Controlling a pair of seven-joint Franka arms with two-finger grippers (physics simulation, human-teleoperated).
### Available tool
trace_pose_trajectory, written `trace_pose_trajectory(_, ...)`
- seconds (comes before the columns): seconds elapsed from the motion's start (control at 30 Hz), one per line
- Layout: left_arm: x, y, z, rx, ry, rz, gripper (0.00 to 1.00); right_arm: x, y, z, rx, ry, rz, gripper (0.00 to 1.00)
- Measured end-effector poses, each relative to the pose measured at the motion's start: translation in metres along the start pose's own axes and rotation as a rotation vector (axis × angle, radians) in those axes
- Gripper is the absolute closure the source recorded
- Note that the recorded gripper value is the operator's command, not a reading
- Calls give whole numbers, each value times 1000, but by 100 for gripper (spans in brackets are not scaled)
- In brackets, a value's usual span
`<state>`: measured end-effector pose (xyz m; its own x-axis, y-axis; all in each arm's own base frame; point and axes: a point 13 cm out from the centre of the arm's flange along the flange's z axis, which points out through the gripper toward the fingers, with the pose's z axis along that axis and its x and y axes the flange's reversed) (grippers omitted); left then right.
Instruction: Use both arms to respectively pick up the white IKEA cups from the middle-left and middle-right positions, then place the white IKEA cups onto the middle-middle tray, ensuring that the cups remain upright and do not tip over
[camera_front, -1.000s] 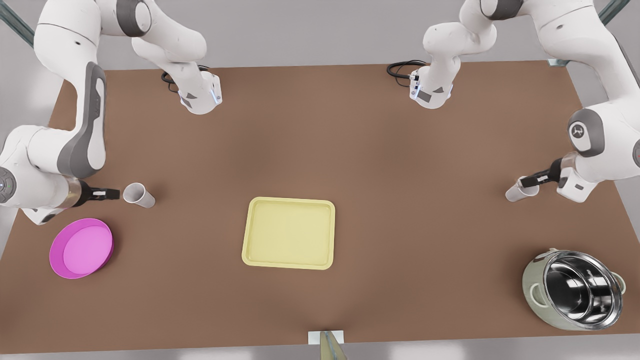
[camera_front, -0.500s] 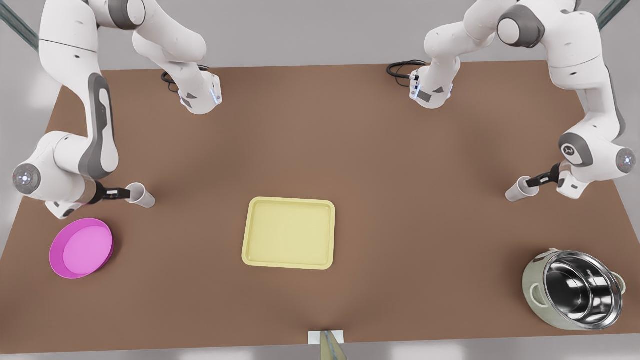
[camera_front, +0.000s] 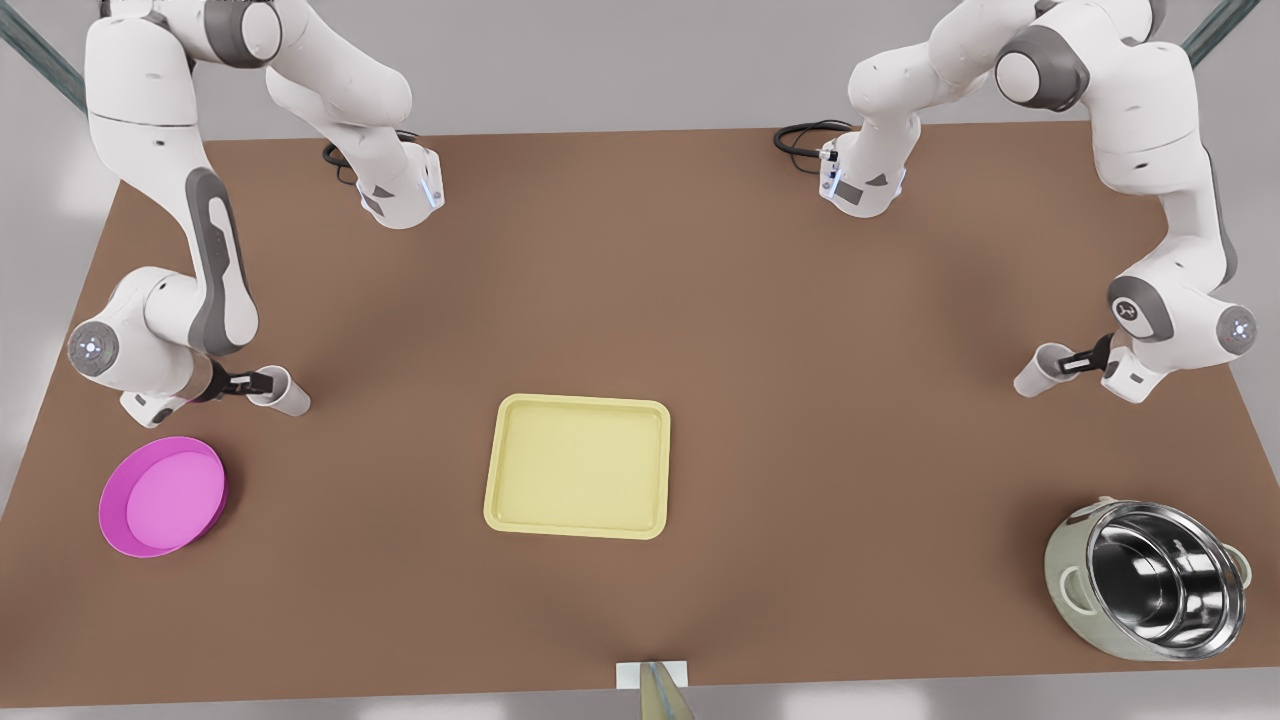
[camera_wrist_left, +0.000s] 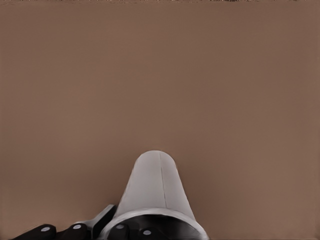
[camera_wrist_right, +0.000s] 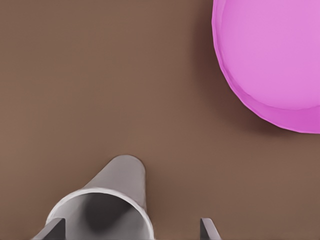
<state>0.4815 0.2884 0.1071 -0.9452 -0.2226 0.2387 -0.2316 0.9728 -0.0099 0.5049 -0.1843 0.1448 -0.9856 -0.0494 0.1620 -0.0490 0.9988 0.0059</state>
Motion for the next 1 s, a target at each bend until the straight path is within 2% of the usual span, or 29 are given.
trace_pose_trajectory(0.1,-11,-31,-51,12,-69,46,79,4,-1,14,1,-4,-11,0)
trace_pose_trajectory(0.17,-33,-95,-99,-4,-131,151,79,2,-1,18,3,-16,-19,0)
trace_pose_trajectory(0.27,-83,-303,-165,-5,-221,412,79,-1,-4,29,5,-22,-28,0)
trace_pose_trajectory(0.33,-89,-453,-179,35,-257,541,79,0,-10,38,3,-20,-25,0)
trace_pose_trajectory(0.4,-74,-554,-173,75,-259,582,79,-1,-11,47,3,-19,-30,1)
trace_pose_trajectory(0.57,13,-732,-139,152,-232,551,79,-6,-11,58,3,-32,-53,52)
trace_pose_trajectory(0.6,30,-753,-127,171,-210,529,79,-8,-10,57,3,-38,-60,59)
trace_pose_trajectory(0.63,42,-766,-115,182,-189,496,79,-11,-8,56,3,-44,-69,63)
trace_pose_trajectory(0.73,60,-786,-71,181,-129,383,79,-16,-6,53,10,-56,-90,65)
trace_pose_trajectory(0.8,69,-795,-48,185,-94,312,79,-21,-6,49,15,-66,-101,77)
trace_pose_trajectory(1.0,66,-803,-26,211,-66,110,79,-41,-3,23,22,-98,-147,79)
